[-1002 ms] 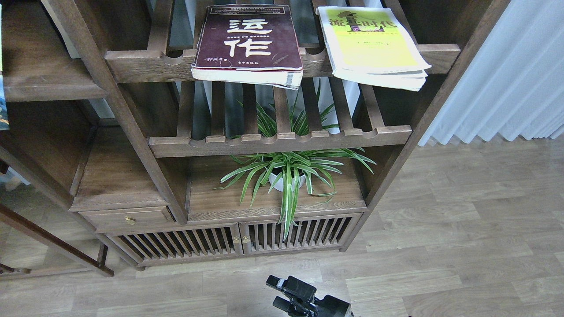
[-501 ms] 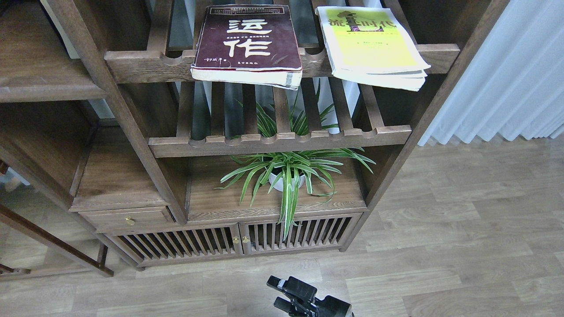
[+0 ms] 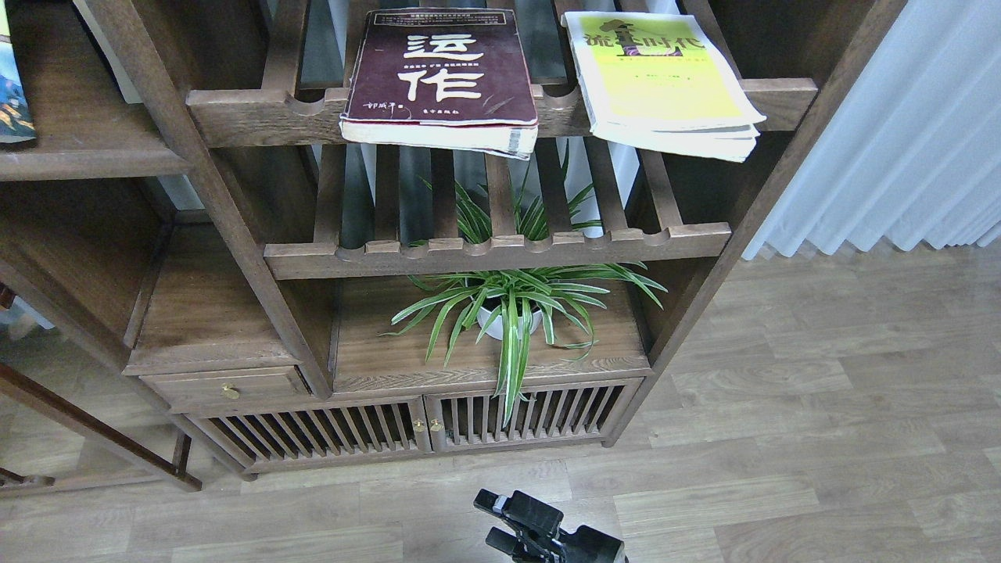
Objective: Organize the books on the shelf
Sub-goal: 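Set the paperback on the upper side shelf and open the left gripper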
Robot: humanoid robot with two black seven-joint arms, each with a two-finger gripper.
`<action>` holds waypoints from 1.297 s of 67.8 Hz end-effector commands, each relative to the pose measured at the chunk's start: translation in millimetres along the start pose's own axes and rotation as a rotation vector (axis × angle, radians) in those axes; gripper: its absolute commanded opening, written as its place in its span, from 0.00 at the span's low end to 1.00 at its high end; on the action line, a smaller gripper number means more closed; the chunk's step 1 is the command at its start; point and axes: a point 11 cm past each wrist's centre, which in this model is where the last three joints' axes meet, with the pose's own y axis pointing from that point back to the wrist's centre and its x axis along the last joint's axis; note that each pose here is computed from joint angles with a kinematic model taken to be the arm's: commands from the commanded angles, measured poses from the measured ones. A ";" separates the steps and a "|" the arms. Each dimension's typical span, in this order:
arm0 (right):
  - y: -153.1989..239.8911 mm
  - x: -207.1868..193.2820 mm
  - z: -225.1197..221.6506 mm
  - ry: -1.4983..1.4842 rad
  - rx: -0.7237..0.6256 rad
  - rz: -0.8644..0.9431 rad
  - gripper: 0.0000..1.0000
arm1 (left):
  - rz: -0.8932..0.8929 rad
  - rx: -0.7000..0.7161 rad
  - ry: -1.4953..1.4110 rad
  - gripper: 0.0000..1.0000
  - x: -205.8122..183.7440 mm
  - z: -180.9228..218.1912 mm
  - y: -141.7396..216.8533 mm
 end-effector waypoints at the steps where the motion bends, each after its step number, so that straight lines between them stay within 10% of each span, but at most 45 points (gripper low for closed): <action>1: 0.2 0.4 0.2 -0.001 0.000 0.001 0.99 | 0.011 -0.030 0.014 0.01 3.1 11.5 -6.9; 34: 0.2 0.4 0.7 -0.001 0.000 0.000 0.99 | -0.019 0.004 0.100 0.07 -6.3 -0.5 -53.5; 62: 0.2 1.2 1.8 -0.002 -0.004 0.003 0.99 | -0.019 0.024 0.040 0.98 -13.3 4.2 -56.8; 88: 0.5 2.2 1.6 -0.001 -0.005 0.007 0.99 | -0.086 0.051 -0.056 1.00 -38.6 16.9 -39.9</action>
